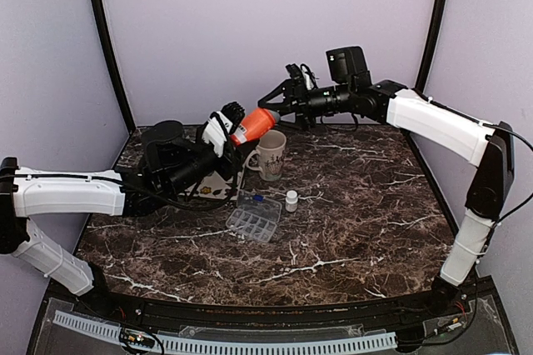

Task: Sort the pills into containers
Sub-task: Screw the lid of the pill bottle onto the pill bottle.

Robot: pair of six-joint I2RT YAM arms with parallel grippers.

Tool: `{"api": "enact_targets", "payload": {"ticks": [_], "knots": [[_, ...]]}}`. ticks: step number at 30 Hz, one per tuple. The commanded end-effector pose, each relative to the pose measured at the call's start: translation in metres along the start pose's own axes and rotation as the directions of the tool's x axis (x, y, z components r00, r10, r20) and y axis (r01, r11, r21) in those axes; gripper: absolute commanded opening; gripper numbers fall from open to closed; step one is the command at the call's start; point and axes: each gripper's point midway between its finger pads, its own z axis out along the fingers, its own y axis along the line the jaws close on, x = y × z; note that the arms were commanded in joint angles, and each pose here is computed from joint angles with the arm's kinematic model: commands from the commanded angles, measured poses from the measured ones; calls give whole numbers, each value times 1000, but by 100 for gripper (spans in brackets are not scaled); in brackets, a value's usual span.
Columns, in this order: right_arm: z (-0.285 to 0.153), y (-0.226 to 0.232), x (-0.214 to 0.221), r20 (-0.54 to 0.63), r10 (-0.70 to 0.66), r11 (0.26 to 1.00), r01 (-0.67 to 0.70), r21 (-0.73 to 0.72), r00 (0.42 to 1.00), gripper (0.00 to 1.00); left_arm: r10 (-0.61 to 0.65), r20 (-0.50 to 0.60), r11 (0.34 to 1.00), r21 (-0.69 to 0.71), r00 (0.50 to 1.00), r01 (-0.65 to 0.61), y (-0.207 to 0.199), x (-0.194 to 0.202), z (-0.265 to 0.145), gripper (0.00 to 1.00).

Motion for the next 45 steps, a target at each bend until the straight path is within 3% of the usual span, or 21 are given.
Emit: {"api": "enact_targets", "payload": {"ticks": [1,45], "knots": [[6,-24,7,-10,7,996,-6,87,1000,68,-81,271,995,-36,959,95,23,-81,-29,1],[-29,25,-1,71,-163,982,156,104,984,74,-208,144,976,-34,967,215,28,-33,-38,1]]}}
